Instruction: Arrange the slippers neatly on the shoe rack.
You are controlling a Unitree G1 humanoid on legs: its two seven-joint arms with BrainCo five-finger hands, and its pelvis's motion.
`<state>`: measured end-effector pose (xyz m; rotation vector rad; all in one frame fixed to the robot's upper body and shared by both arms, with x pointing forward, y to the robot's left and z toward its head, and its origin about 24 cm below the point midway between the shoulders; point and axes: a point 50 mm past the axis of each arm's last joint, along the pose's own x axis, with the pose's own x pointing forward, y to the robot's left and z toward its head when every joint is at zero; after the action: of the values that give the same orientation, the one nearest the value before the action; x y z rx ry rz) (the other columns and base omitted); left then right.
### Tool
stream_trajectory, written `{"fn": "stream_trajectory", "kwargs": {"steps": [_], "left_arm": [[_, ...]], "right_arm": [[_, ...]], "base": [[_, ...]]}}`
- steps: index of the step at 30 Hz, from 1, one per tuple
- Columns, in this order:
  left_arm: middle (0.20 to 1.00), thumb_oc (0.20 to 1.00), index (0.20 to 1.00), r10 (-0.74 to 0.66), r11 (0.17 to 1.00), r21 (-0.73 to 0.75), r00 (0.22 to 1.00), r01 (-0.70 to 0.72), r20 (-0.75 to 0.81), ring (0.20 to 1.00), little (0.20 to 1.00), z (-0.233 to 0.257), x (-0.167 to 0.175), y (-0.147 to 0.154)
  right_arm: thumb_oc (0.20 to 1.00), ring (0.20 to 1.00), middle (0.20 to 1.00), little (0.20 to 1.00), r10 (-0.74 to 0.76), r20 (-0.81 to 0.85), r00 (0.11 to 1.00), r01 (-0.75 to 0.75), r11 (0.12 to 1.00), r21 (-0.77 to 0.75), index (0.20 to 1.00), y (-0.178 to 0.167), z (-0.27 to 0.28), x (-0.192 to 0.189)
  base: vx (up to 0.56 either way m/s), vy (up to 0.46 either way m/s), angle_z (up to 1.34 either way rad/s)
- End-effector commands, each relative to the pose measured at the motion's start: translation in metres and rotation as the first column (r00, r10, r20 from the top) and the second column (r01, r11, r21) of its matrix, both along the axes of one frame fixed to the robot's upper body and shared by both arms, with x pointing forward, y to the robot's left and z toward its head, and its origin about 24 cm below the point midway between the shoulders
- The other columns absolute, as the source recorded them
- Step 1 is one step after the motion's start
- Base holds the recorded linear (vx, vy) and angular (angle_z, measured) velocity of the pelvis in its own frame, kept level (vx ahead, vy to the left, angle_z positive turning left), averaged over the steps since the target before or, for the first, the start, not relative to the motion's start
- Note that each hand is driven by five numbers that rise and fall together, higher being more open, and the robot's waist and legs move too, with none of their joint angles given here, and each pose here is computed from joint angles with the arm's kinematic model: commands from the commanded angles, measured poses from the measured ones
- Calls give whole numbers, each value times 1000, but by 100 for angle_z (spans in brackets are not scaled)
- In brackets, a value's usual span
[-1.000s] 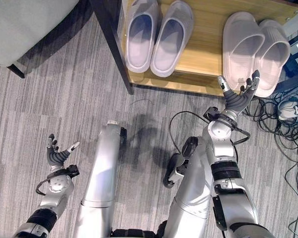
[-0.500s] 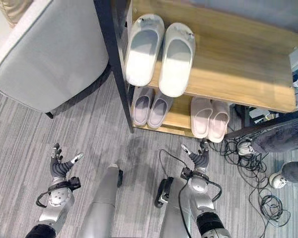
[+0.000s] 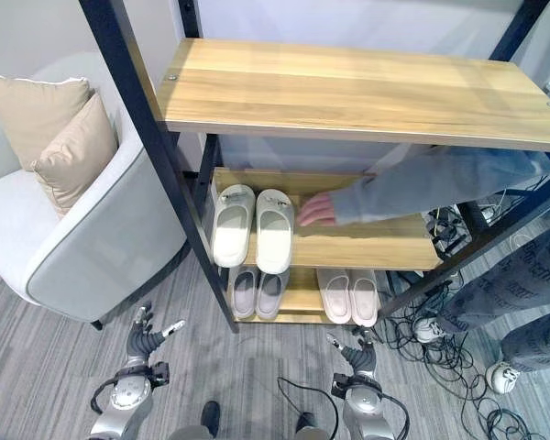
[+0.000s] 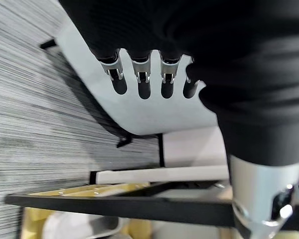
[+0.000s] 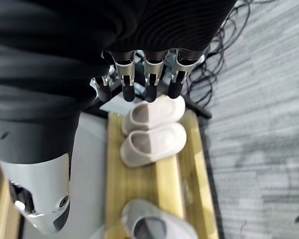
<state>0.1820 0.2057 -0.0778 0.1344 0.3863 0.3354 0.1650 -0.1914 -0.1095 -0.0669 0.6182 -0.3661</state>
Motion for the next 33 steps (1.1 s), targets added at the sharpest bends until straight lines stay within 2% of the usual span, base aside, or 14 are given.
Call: {"fn": "stream_trajectory", "kwargs": {"steps": [1,5,10,15,21,25,28,33], "left_arm": [[1000,1000,1000,-65,998,27,996,63,69,1000,1000,13,19,-7],[1000,1000,1000,-68,997,24,996,67,59,1000,1000,11,18,-10],[1000,1000,1000,-57,998,-22,996,58,66,1000,1000,9,20,-23],[1000,1000,1000,4,999,-48,999,-2,48,1000,1000,6,13,-15],[1000,1000,1000,-32,999,-36,997,34,66,1000,1000,9,16,-17],[1000,1000,1000,-69,997,-38,995,72,72,1000,1000,10,19,-21],[1000,1000,1000,-124,992,-2,988,125,89,1000,1000,15,24,-22],[1000,1000,1000,-129,992,1,987,129,92,1000,1000,15,26,-19]], "right_arm": [[1000,1000,1000,1000,29,106,994,-25,999,-42,1000,-8,19,26],[1000,1000,1000,1000,35,112,993,-30,998,-49,1000,-8,19,24],[1000,1000,1000,1000,62,277,959,-19,988,-154,1000,-10,53,39],[1000,1000,1000,1000,91,419,903,15,970,-242,1000,-15,86,44],[1000,1000,1000,1000,126,478,869,29,953,-303,1000,-23,105,56],[1000,1000,1000,1000,129,509,851,89,920,-382,1000,-37,124,91],[1000,1000,1000,1000,136,570,810,185,864,-469,1000,-51,160,131],[1000,1000,1000,1000,109,587,802,254,828,-500,1000,-66,185,156]], "base": [[89,-22,-18],[22,-12,-5],[-22,-2,2],[71,-22,-31],[41,-24,-6],[-5,-13,5],[-53,19,18],[-15,19,23]]}}
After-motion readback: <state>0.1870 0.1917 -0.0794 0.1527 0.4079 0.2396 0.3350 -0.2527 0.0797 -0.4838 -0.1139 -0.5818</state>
